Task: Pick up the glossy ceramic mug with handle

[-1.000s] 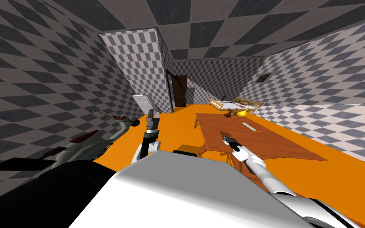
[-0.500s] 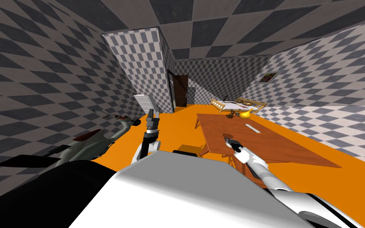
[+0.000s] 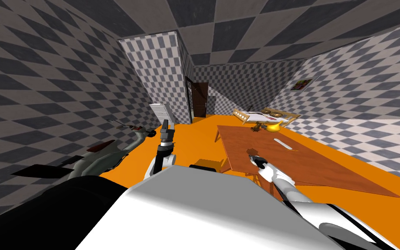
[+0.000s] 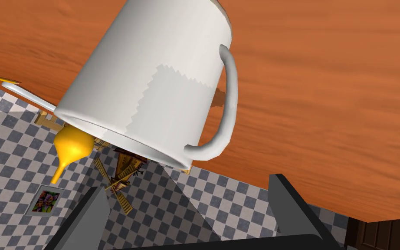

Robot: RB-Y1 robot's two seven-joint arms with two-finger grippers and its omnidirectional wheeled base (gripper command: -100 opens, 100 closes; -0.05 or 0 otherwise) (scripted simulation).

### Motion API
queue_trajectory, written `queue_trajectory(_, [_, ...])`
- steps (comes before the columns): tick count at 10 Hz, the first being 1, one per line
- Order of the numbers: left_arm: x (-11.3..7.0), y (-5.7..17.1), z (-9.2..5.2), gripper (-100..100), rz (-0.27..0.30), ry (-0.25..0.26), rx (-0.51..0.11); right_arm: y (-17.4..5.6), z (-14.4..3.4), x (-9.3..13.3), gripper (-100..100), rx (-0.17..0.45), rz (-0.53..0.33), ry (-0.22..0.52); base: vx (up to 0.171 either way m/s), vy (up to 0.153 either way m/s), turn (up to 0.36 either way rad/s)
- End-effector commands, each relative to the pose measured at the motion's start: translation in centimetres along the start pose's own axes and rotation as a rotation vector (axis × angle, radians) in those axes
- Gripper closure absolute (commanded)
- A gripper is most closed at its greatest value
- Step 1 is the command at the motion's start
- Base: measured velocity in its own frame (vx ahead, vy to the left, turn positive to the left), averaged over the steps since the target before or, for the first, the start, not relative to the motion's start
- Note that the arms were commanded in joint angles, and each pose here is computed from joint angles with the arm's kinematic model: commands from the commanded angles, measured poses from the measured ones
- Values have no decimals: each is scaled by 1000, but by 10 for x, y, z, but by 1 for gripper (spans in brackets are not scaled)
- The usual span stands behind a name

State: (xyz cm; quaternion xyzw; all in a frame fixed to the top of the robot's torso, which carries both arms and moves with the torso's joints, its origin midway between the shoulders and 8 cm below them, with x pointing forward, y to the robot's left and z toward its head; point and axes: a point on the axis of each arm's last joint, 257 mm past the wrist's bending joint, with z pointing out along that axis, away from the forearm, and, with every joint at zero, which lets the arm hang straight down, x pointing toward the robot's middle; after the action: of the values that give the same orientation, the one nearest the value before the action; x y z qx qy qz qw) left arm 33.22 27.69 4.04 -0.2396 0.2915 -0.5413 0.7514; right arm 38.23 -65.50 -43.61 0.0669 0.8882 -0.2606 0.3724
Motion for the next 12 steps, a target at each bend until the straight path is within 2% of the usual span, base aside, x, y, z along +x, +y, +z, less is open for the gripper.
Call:
queue_trajectory(1, [0, 0, 0, 0, 0, 0, 0, 0, -1, 22, -100, 9, -38, 42, 37, -6, 45])
queue_trajectory(2, [0, 0, 0, 0, 0, 0, 0, 1, -1, 15, -100, 5, -22, 25, 15, -3, 7])
queue_trajectory(3, [0, 0, 0, 0, 0, 0, 0, 2, -1, 17, 0, 6, -26, 28, 0, 0, 0])
queue_trajectory(4, [0, 0, 0, 0, 0, 0, 0, 3, -2, 19, -100, 7, -25, 31, 6, -17, 36])
queue_trajectory(12, [0, 0, 0, 0, 0, 0, 0, 18, -12, 33, -100, 20, -15, 39, 18, -43, 22])
